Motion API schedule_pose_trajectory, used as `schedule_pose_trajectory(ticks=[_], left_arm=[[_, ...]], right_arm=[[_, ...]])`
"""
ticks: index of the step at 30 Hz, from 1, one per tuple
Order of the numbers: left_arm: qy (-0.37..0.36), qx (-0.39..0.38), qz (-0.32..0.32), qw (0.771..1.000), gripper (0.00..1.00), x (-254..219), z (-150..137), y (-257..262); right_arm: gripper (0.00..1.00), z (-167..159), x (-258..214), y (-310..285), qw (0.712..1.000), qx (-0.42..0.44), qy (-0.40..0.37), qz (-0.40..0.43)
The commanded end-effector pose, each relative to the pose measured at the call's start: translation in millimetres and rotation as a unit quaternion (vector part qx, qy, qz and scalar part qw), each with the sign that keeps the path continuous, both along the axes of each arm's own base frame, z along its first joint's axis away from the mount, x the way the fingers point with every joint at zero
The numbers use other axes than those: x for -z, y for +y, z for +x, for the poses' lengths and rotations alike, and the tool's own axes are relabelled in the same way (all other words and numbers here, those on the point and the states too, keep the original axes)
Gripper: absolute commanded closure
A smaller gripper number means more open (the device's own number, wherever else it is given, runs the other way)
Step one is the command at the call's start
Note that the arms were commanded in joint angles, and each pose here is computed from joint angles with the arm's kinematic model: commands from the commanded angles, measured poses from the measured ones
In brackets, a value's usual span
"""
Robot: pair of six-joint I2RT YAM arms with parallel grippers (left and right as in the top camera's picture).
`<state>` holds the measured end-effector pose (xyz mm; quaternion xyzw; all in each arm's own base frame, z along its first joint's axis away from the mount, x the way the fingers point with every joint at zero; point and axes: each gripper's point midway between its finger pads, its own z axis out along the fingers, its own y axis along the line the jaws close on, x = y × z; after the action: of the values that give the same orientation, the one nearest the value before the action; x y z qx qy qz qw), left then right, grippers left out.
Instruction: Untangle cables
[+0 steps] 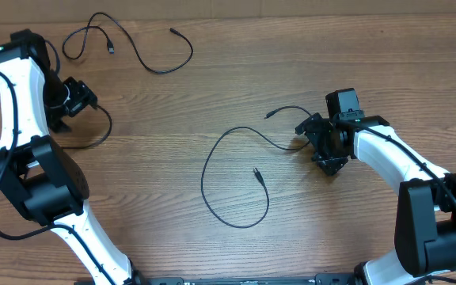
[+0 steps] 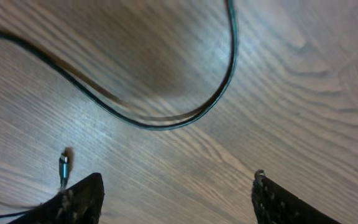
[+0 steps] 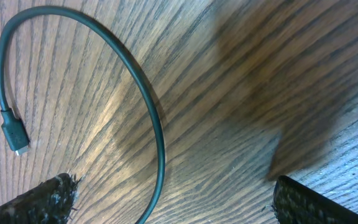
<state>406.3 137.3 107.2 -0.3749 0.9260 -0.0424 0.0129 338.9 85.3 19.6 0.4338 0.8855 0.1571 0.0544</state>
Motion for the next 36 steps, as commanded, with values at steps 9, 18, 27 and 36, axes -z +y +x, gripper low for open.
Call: schedule_pose_trajectory(ticks=[9,18,27,36], left_arm=[[0.016,0.054,0.046,0.997,0.36,-11.2,-3.6,11.2],[0.023,0.141,0.04,0.989,0.41,47.6,-1.2,-12.0],[0.01,0.189,0.052,0.98,0.44,83.2,7.3,-37.7],[0.008,0.194,0.085,0.977,0.47,108.9,5.2,-30.7]], right_arm=[[0.0,-0.3,2.2,-2.7,1.0,-0.001,-0.001,-0.009],[0.0,-0.3,2.2,-2.7,1.0,-0.001,-0.001,-0.009],[0.0,-0.3,2.2,-2.7,1.0,-0.001,-0.001,-0.009],[0.0,-0.3,2.2,-2.7,1.0,-0.001,-0.001,-0.009]])
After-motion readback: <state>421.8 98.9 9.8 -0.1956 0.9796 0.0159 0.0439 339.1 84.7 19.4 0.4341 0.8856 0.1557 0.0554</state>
